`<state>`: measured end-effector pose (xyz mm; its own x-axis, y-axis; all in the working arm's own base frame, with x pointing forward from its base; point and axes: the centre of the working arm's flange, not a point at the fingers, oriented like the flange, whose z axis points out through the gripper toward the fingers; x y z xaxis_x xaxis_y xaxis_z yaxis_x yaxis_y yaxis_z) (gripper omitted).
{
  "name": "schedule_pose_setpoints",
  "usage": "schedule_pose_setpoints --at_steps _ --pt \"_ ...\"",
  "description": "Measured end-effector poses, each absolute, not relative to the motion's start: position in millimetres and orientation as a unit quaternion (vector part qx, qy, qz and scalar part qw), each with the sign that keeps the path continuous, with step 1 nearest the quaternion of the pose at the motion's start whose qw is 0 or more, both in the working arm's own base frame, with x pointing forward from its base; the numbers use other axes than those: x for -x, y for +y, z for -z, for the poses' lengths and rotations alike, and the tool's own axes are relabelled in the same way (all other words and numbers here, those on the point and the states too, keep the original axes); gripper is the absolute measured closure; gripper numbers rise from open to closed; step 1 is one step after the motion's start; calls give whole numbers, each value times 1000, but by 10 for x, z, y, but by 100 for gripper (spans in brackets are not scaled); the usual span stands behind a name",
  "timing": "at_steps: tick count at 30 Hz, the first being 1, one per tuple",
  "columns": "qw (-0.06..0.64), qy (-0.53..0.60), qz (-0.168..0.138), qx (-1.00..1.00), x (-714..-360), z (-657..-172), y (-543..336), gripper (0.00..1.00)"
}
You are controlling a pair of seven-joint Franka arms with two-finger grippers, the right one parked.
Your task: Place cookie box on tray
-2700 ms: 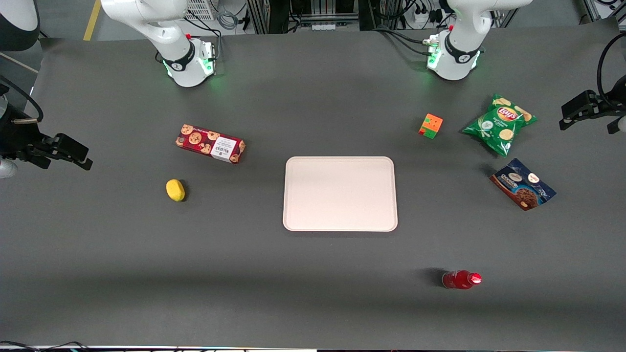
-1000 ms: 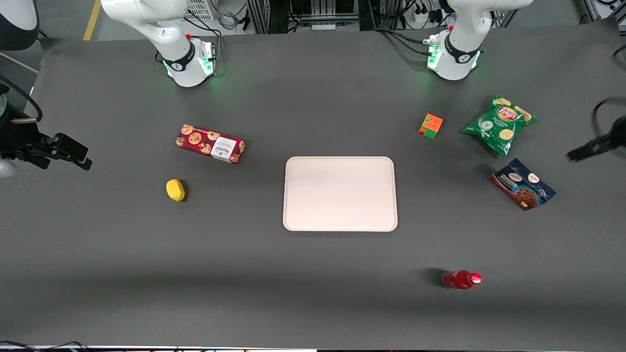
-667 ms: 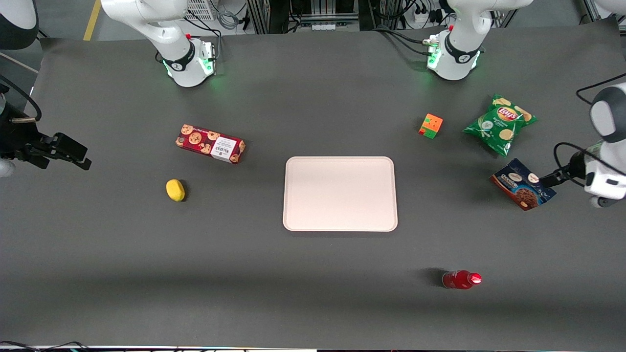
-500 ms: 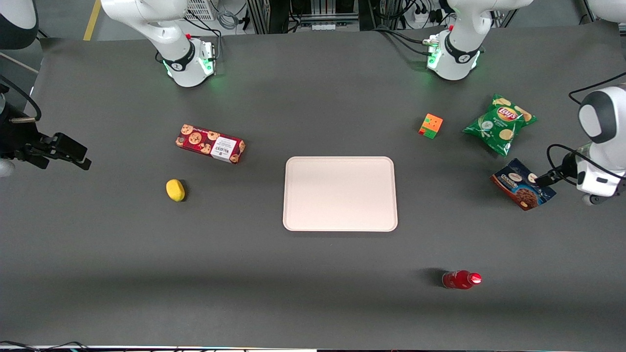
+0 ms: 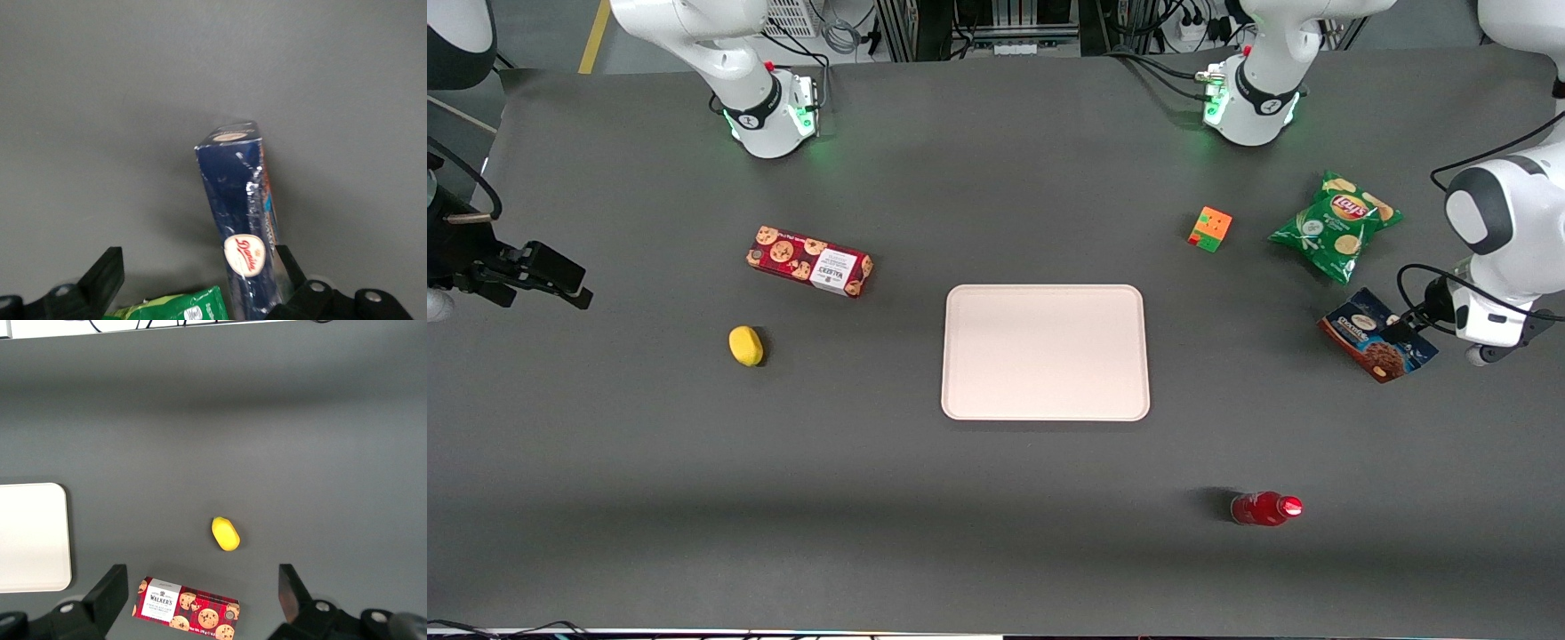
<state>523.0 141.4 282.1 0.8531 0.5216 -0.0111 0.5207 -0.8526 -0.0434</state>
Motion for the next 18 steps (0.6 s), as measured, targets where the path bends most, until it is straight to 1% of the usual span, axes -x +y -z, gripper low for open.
schedule_pose_setpoints --at_steps 5,14,15,18 --pt "20 -269 3 963 -5191 -2706 1392 0" --pt "24 -263 7 965 -5145 -2492 1333 1" --pt "24 -261 8 965 -5149 -2477 1321 3" --pt "24 -259 9 966 -5157 -2451 1295 18"
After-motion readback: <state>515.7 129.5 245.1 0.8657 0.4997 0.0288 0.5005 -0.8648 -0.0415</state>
